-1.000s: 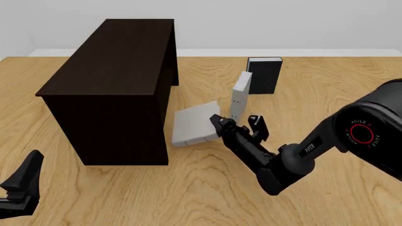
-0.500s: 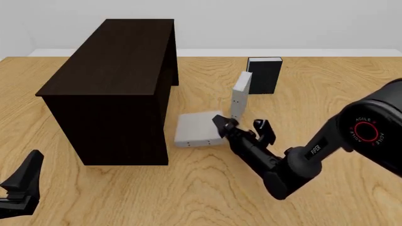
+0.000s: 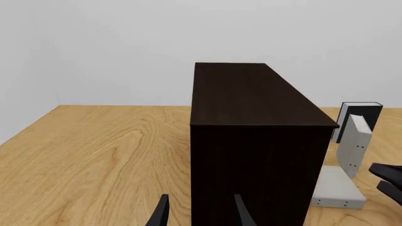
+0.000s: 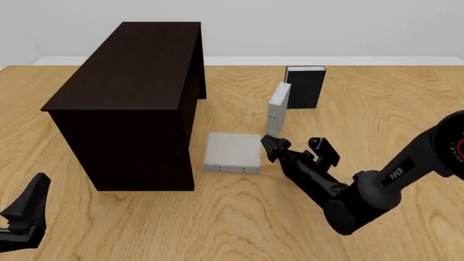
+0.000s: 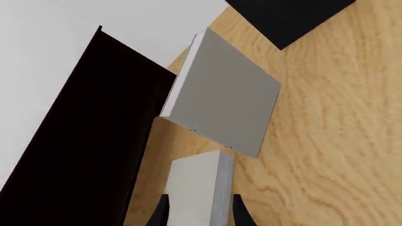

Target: Pick up the book on the right and place it under the cabinet shelf.

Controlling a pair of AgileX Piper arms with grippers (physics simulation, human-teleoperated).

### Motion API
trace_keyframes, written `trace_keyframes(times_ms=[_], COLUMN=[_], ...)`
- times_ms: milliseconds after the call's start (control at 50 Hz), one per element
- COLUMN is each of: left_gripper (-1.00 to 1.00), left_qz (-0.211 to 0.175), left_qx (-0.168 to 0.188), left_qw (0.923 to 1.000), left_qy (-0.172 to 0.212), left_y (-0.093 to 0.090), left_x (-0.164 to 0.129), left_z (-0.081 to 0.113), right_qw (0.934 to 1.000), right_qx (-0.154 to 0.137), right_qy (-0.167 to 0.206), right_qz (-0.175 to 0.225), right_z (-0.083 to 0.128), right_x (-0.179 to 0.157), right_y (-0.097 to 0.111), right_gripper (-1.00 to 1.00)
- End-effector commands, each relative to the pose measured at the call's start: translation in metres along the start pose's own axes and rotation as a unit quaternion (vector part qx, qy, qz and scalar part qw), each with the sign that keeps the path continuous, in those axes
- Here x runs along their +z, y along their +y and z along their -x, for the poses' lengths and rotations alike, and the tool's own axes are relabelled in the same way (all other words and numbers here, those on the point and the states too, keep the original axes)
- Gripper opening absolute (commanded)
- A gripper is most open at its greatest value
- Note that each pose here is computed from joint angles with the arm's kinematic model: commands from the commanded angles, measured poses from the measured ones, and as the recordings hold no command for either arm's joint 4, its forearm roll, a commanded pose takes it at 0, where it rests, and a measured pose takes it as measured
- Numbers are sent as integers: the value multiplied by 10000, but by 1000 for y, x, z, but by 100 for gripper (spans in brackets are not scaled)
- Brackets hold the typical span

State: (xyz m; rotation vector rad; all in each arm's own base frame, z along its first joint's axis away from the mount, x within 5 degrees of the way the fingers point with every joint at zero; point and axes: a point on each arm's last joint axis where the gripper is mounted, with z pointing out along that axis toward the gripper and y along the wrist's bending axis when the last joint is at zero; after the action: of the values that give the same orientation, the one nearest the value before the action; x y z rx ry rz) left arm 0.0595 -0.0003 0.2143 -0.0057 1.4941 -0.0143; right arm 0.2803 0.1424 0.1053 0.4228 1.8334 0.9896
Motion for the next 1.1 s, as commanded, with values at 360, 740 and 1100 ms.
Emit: trace_keyframes(times_ms=[360,740,1100], left_gripper=[100,100,100], left_qz=[2,2,1], left_qx=[-7,4,5], left_qw=[10000,10000,10000], left_qy=[5,-5,-5], left_y=[0,0,0], left_x=[0,0,0], left_z=[0,0,0], right_qw=[9693,9479,9449], right_qx=[-2079,-2612,-2670], right_qy=[992,1308,1346], right_qz=[-857,-1274,-1334], right_z=[35,52,53], right_x=[-17,-21,-18], right_y=[45,43,40], right_gripper=[100,100,100])
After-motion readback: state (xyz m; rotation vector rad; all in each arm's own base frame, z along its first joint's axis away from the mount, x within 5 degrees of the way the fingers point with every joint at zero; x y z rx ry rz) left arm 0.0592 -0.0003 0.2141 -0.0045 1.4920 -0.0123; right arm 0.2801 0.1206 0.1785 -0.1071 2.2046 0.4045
